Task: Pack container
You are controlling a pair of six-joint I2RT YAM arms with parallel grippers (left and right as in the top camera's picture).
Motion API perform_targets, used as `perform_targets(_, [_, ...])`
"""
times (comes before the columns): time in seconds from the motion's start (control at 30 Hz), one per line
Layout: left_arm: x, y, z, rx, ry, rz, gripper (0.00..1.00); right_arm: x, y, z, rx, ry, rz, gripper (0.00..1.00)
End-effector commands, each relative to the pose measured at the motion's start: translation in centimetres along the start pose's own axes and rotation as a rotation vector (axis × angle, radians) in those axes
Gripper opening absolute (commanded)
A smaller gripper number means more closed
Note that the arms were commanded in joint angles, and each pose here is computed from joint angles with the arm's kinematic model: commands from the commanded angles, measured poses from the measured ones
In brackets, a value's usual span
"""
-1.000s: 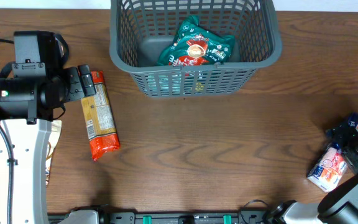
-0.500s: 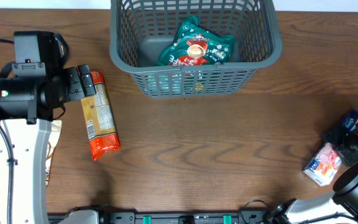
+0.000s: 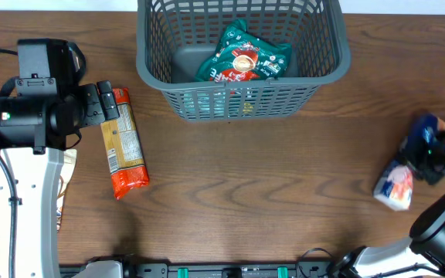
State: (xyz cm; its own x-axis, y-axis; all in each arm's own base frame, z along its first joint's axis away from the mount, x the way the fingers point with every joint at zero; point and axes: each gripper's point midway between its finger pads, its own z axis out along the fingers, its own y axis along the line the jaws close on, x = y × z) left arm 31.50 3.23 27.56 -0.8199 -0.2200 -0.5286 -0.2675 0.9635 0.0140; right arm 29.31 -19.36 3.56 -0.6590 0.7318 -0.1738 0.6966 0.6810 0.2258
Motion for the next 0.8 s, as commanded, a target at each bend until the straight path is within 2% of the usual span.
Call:
perform_targets(0.0, [0.0, 0.2, -0.1, -0.004, -0.002, -0.015, 0.99, -4.6, 8.3, -7.5, -0.154, -0.209, -0.256, 0.01])
perform_targets(0.17, [0.0, 0.2, -0.1, -0.004, -0.002, -0.015, 0.99, -6.0, 18.5, -17.5, -0.222, -0.424, -0.583, 0.01])
perform_targets(0.33, [0.0, 0.2, -0.1, -0.004, -0.002, -0.015, 0.99, -2.9, 27.8, -24.9, -0.316, -0.579, -0.961, 0.01])
perform_targets(0.47, [0.0, 0.2, -0.1, -0.004, 0.001, -0.014, 0.99, 1.3, 33.4, -27.9, -0.356, -0.696, -1.309, 0.01])
perform_targets(0.63, [0.3, 0.3, -0.1, -0.007, 0.012, -0.013, 0.99, 7.3, 38.8, -28.9, -0.383, -0.827, -1.752, 0.01])
perform_targets(0.77, [0.5, 0.3, -0.1, -0.008, 0.021, -0.011, 0.99, 9.5, 42.0, -28.7, -0.425, -0.894, -1.863, 0.01])
